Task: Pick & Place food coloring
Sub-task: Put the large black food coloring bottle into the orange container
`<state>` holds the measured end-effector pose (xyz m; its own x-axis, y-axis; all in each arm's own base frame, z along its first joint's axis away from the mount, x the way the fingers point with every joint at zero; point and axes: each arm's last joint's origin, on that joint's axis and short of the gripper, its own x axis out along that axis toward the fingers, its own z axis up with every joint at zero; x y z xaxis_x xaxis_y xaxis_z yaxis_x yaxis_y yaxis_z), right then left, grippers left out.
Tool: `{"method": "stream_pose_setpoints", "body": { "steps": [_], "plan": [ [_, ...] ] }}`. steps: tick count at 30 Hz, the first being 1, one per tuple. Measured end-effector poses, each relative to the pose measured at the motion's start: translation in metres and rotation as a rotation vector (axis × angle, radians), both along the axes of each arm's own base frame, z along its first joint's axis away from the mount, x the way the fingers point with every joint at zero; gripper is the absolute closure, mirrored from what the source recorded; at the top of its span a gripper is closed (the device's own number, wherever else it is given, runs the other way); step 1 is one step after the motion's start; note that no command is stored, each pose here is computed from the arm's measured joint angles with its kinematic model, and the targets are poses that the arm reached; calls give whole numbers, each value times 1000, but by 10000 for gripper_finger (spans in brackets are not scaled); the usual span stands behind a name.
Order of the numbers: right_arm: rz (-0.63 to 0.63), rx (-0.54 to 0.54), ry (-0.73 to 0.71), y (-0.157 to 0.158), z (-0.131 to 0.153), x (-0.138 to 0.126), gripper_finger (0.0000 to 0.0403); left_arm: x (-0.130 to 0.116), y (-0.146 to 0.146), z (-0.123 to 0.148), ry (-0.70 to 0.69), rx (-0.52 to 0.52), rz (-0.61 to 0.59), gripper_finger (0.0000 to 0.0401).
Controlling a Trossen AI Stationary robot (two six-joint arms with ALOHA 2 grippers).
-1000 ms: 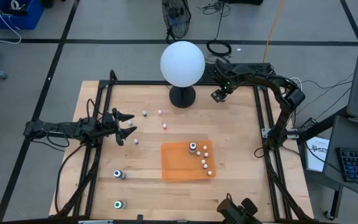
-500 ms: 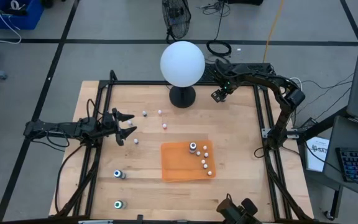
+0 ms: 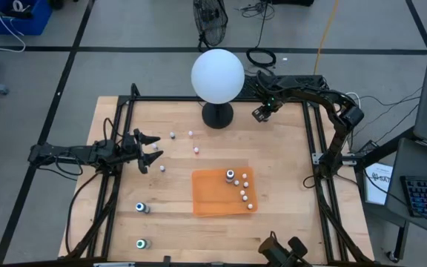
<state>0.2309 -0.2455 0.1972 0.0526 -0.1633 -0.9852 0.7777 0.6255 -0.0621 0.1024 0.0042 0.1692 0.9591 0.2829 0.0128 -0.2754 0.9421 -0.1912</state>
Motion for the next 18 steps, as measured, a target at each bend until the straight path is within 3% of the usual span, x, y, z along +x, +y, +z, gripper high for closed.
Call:
{"method": "stream_pose_setpoints", "body": {
  "steps": [10,18],
  "plan": [
    [124,-7,-19,16,8,12,268,0,0,0,0,0,0,91],
    [258,-130,-131,78,66,21,269,0,0,0,0,0,0,91]
  ]
}}
